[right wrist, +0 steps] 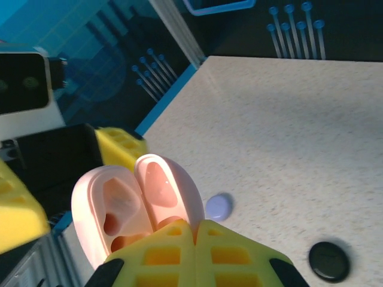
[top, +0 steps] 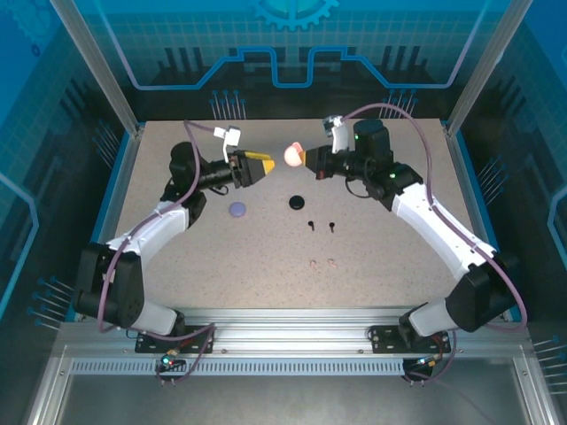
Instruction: Insert wireless bluetooth earbuds into charging case
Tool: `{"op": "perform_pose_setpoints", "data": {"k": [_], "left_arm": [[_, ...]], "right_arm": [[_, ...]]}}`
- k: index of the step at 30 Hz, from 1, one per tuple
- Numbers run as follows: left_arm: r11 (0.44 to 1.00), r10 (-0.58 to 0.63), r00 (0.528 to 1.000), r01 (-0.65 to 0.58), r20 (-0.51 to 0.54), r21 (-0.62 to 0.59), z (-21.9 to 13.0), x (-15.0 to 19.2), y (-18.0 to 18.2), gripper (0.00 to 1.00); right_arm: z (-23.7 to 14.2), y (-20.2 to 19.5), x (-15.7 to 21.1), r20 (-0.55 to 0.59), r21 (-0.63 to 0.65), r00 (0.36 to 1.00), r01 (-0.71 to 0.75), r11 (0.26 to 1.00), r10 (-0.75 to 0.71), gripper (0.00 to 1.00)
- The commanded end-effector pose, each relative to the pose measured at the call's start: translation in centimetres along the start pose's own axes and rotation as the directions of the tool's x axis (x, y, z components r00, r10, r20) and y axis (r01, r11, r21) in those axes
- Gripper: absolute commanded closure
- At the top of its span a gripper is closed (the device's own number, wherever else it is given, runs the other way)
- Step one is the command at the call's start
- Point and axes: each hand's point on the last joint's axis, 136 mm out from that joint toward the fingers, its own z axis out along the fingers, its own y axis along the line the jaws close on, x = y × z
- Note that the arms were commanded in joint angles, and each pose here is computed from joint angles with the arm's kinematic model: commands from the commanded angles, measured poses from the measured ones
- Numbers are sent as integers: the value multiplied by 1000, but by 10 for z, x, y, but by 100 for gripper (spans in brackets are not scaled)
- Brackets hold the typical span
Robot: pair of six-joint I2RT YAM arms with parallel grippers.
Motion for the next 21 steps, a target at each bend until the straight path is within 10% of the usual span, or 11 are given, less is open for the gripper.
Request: {"op": "perform_pose_setpoints", "data": {"k": [1, 21], "left_arm": [[999, 46, 996, -47, -78, -8, 5, -6, 4, 31], [998, 56, 929, -60, -366, 2, 29, -5, 37, 29]], "right_arm": [[7, -22, -4, -49, 49, 998, 50, 998, -47, 100], [41, -38, -4, -186, -33, 960, 207, 978, -209, 100]]}}
